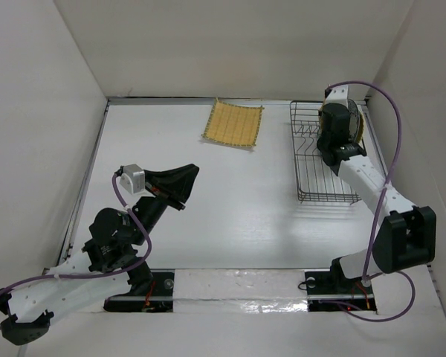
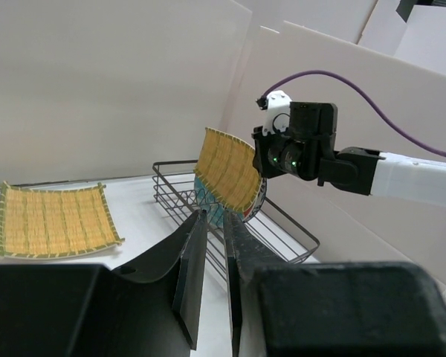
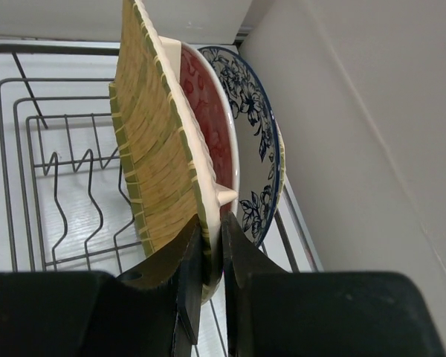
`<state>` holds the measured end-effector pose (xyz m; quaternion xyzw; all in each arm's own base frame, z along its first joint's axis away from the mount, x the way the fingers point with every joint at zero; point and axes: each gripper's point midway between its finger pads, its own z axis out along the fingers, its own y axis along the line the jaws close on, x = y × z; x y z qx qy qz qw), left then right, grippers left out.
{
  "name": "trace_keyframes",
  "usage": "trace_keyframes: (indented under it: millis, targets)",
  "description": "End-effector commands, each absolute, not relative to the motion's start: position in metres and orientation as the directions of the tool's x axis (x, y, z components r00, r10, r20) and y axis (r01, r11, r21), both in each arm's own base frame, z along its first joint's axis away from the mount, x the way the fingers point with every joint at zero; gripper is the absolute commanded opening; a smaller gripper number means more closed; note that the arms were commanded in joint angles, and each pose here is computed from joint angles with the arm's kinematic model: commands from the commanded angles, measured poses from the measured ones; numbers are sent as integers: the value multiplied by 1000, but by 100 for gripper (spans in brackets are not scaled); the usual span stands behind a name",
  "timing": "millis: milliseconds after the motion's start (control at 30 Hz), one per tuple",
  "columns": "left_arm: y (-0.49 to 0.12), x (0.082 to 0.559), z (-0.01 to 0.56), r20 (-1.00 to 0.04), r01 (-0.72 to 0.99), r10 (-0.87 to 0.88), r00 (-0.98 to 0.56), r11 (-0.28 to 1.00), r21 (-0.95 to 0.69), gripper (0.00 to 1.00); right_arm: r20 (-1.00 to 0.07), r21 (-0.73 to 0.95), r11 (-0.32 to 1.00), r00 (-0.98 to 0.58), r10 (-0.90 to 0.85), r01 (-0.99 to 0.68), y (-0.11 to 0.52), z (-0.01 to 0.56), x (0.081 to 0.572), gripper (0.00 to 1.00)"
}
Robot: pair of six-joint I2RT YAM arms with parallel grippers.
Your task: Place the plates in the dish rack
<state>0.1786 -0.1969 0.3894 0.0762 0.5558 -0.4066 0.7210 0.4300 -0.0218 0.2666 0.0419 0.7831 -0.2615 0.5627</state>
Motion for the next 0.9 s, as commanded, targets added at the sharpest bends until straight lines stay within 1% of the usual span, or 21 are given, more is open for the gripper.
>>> trace_keyframes:
  millis: [0,167,400,700,867]
  targets:
    - [-197,177,396,-848,679,-526,65,646,-349,13,-959,-280,834,-182,-218,475,-25,328,442,0]
    - [-197,178,395,-848,678,-526,65,647,-349,13,-947,-318,803,-198,-251,504,-27,322,447,0]
    - [-197,178,395,-848,679,-526,64,646,-350,13,-935,-348,800,-237,-262,489,-21,297,457,0]
    - [-196,177,396,-846,680,-529,67,645,-349,14,-934,-332,833,-274,-227,442,-9,252,461,0]
    - [-196,177,396,-847,679,-527,67,646,-348,14,-940,-297,860,-284,-187,416,0,230,461,0]
